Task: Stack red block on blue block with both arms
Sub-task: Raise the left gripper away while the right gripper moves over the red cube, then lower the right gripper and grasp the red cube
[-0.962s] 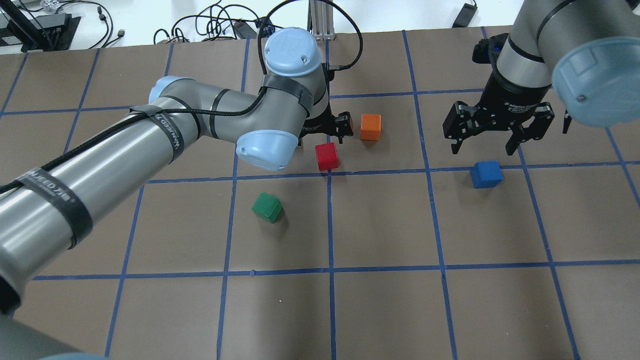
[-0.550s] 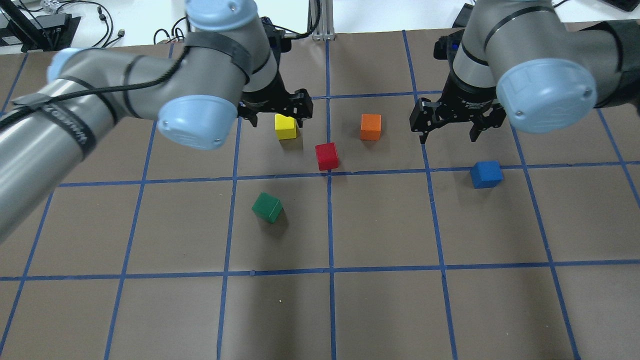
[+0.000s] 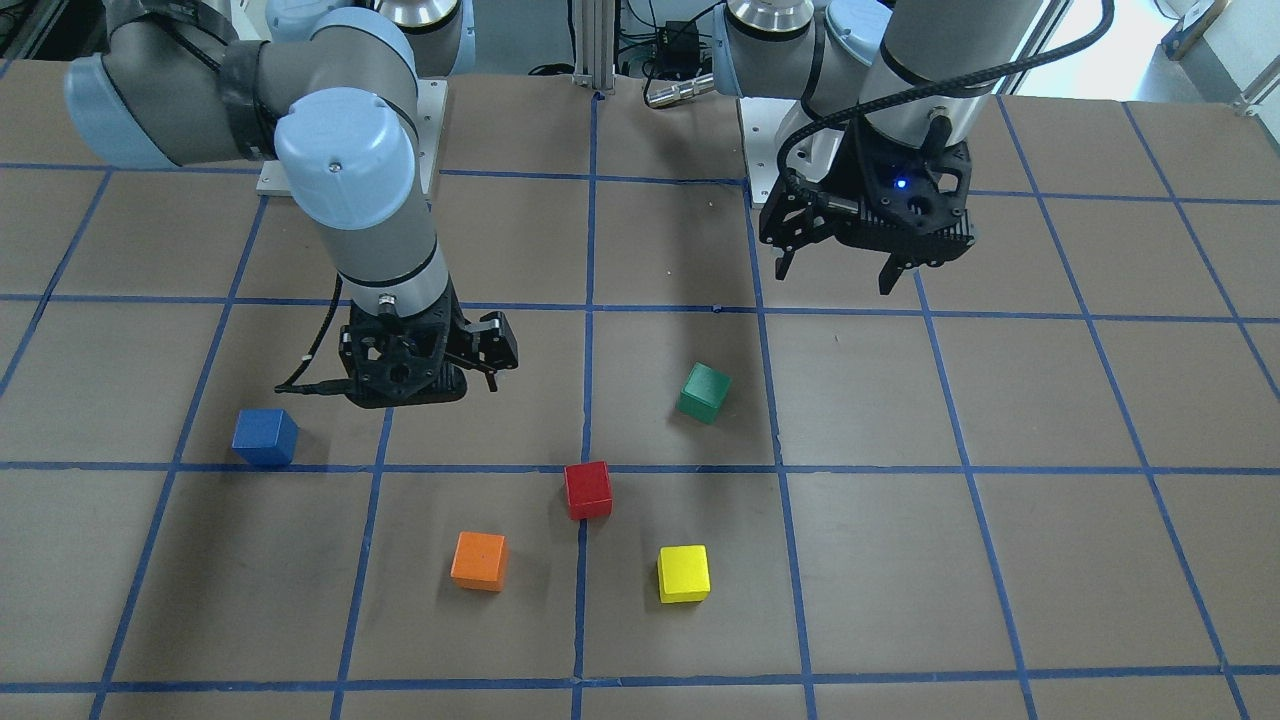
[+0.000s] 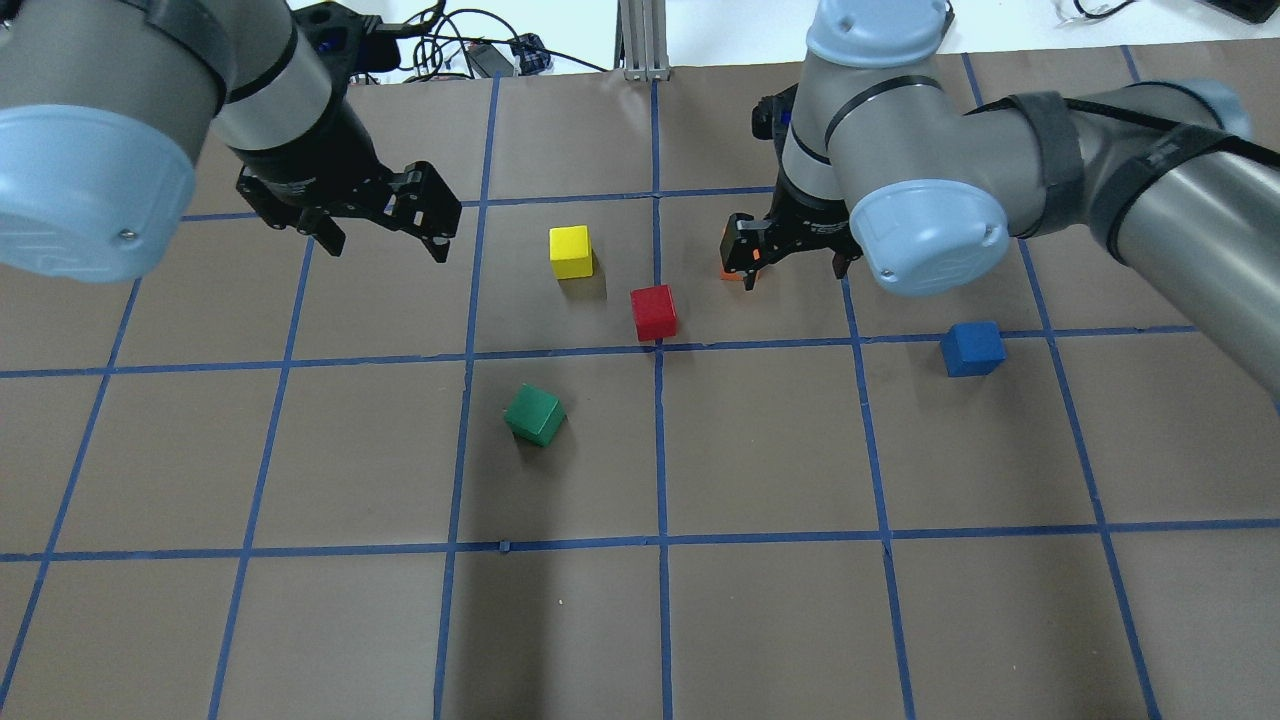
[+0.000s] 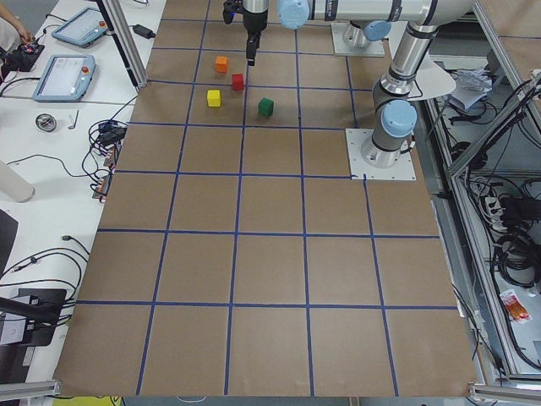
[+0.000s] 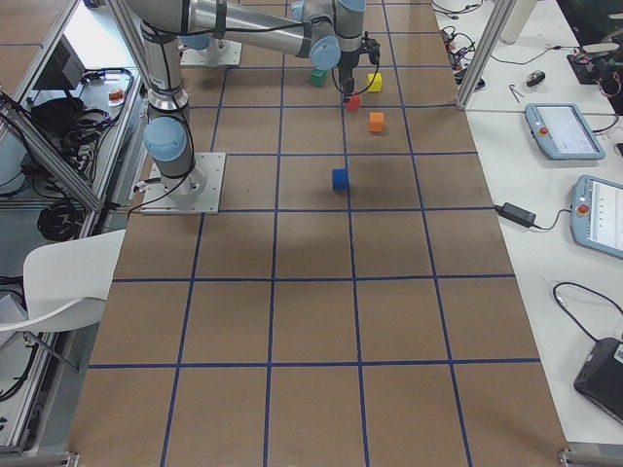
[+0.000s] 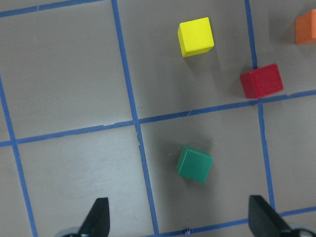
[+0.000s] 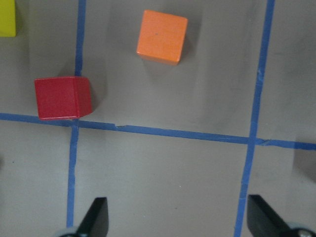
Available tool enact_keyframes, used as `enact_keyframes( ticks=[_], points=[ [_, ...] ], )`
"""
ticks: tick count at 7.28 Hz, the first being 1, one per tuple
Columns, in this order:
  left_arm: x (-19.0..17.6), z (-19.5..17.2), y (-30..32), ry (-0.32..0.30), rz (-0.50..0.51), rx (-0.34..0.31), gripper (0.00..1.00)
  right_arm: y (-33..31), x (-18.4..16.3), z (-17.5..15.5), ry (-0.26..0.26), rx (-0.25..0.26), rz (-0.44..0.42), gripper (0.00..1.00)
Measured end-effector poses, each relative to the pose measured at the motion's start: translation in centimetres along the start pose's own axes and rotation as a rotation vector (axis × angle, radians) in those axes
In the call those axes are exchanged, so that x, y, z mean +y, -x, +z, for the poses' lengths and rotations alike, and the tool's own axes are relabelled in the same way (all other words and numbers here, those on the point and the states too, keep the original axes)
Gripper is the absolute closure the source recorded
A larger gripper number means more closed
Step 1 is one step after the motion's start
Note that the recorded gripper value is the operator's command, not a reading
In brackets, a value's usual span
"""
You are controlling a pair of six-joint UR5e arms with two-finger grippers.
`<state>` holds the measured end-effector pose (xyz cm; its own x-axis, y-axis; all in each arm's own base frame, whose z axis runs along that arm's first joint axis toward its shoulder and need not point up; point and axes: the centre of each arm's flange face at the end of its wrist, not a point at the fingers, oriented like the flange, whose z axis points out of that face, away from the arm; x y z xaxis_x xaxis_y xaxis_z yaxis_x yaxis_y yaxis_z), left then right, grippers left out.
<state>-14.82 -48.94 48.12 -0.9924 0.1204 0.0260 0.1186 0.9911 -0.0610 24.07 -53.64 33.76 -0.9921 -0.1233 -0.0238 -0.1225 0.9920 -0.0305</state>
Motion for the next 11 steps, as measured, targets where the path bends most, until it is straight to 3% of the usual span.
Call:
enact_keyframes(
  ticks=[3,5,8,11],
  points=[
    [-0.4,-1.8,1.7,-0.017,-0.030,-0.013,0.00,3.5,-2.0,3.4,-0.045,-0.057,-0.031,0.00],
    [-1.0,-2.4,1.9,-0.026,-0.027,-0.024,0.00,5.4,-3.2,4.4,-0.063,-0.076,0.012,0.00],
    [-1.1,-2.5,2.0,-0.027,-0.027,-0.027,0.00,9.6,-5.6,7.8,-0.039,-0.072,0.094,0.00],
    [-1.5,-2.6,2.2,-0.018,-0.092,-0.035,0.00,10.7,-6.6,11.5,0.007,-0.065,0.102,0.00]
  ],
)
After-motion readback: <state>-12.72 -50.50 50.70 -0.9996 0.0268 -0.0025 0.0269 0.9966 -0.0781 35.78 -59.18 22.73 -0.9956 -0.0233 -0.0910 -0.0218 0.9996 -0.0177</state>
